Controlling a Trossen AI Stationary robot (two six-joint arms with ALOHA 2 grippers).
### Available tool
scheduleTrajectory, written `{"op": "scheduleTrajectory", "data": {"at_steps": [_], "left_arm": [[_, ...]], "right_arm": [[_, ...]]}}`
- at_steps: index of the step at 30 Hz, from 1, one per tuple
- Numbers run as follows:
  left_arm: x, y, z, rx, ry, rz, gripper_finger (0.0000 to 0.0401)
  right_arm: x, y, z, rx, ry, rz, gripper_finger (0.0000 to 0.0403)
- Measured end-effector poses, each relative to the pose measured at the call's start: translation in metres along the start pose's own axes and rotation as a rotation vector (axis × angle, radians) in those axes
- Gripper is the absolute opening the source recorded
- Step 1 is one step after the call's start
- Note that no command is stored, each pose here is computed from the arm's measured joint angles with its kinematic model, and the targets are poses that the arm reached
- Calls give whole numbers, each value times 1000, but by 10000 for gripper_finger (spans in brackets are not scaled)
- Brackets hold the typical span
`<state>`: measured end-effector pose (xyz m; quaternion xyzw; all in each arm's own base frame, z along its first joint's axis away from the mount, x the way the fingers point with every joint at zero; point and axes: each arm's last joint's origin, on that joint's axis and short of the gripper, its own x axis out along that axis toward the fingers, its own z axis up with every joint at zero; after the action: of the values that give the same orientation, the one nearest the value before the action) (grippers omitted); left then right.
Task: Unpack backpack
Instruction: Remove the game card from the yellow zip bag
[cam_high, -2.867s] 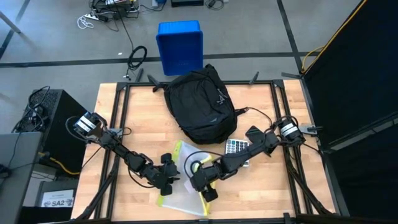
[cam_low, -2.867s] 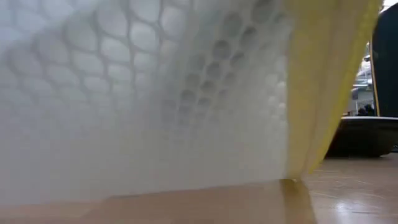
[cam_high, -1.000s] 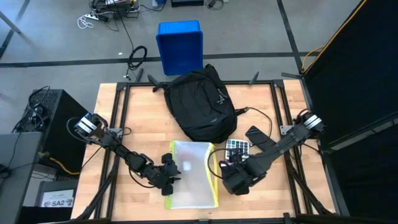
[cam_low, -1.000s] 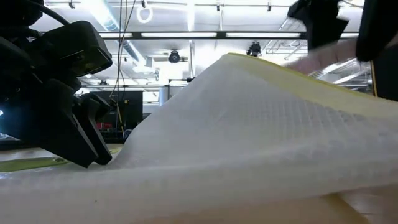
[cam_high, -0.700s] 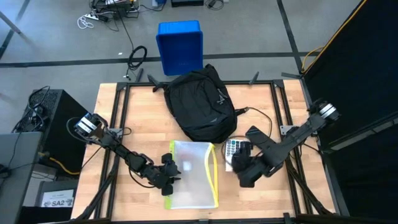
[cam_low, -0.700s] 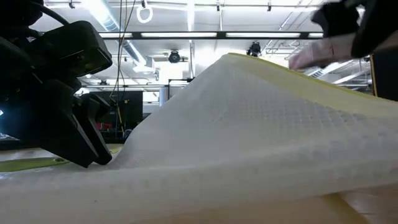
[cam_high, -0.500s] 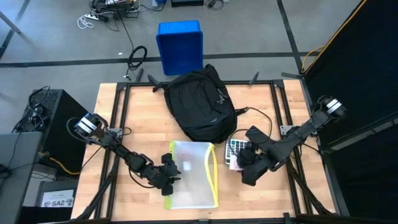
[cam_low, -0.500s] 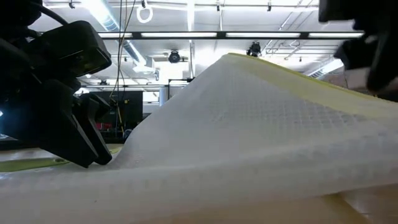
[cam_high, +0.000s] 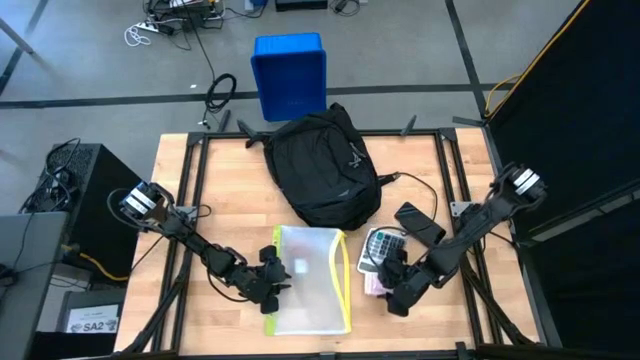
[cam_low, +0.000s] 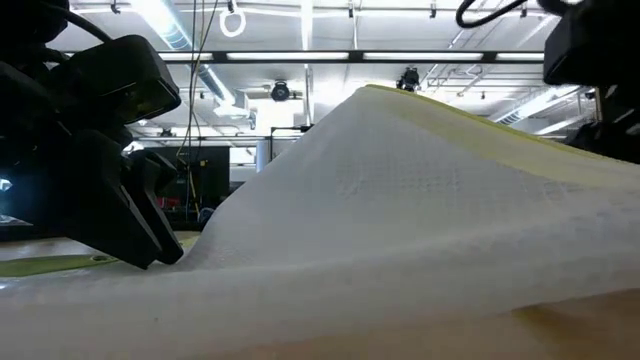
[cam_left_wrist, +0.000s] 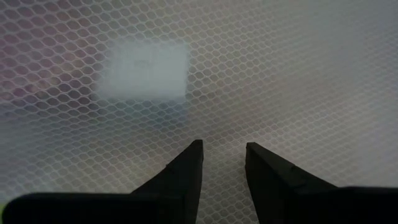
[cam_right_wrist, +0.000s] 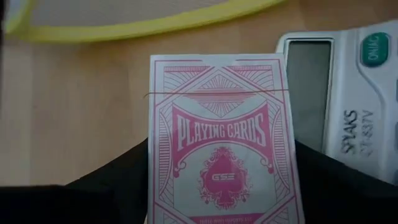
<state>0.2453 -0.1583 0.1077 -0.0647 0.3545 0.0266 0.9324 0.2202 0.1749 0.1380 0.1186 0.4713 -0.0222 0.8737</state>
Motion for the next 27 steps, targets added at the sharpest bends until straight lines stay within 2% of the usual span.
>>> {"op": "scheduleTrajectory", "data": {"at_steps": [7, 12, 17, 20, 23, 27], "left_arm": [[0, 0, 0, 0, -1, 1, 96], [0, 0, 0, 0, -1, 1, 96], [0, 0, 0, 0, -2, 1, 96], [0, 0, 0, 0, -2, 1, 96], [0, 0, 0, 0, -2, 1, 96], [0, 0, 0, 0, -2, 1, 96]], "right_arm": [[20, -12, 1, -15, 50, -79, 290], [8, -15, 10, -56, 76, -73, 277], [-18, -5, 30, -60, 20, -28, 277], [-25, 3, 33, -72, -3, -11, 279], [-31, 14, 37, -67, -46, 54, 280], [-34, 24, 33, -52, -32, 138, 279]]}}
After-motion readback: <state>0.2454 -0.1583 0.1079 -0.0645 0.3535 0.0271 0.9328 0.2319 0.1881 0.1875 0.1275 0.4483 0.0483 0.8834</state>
